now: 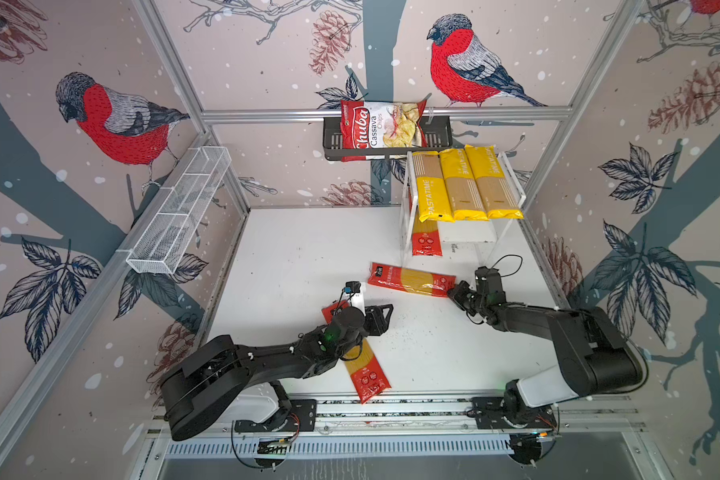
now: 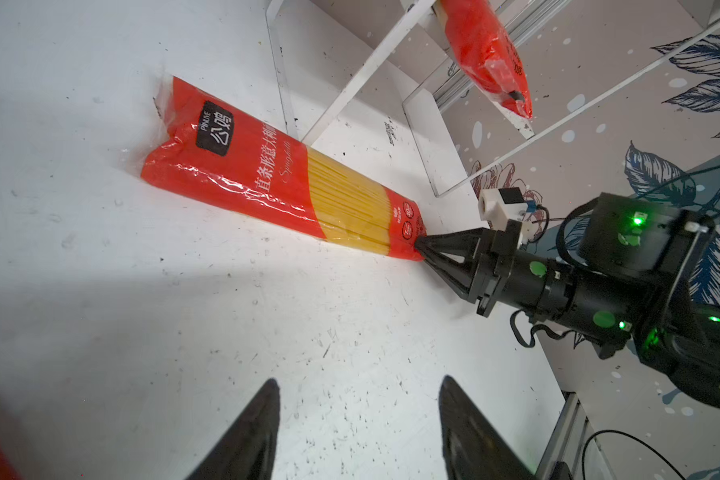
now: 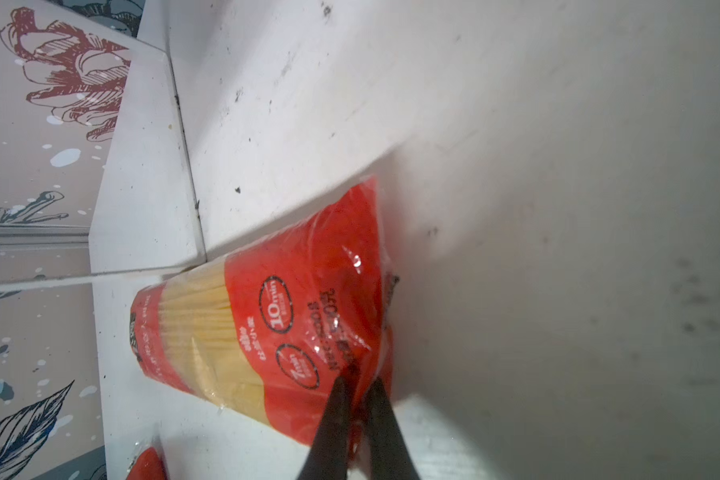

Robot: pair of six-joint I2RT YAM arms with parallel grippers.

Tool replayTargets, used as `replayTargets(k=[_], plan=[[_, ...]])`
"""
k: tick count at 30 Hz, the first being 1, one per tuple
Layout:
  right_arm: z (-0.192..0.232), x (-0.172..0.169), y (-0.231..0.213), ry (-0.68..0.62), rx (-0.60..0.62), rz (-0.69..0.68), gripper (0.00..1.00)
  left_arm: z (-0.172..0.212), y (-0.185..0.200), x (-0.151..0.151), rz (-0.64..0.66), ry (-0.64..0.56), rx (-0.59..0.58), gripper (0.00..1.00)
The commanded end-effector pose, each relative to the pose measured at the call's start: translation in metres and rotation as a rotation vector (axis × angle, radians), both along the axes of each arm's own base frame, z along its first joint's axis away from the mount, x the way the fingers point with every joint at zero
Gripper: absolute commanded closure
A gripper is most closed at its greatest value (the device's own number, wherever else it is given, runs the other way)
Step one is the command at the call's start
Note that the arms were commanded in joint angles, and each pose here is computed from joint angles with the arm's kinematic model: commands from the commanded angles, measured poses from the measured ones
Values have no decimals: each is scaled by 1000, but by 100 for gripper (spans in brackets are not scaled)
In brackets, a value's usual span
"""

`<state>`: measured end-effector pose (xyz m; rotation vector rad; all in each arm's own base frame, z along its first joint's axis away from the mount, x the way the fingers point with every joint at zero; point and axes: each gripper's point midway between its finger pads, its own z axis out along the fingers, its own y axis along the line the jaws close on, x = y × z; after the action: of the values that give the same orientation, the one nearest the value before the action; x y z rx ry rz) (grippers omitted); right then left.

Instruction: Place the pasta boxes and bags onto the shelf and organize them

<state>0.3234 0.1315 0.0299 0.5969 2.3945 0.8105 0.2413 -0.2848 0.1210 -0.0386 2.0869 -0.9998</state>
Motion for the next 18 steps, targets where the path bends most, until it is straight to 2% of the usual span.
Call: replayTargets(k=[1,11,15,18], plan=[[-6,-22,8,50,33,8,93,5,-1,2,-3,-8,-27,40],[12,-98,53,83,59,112,90,1,30,15,81,14,-54,39],[26,-127,88,55,78,323,81,-1,39,18,109,19,-35,39],[35,-130,97,22,-4,423,75,-4,40,18,114,25,-29,39]])
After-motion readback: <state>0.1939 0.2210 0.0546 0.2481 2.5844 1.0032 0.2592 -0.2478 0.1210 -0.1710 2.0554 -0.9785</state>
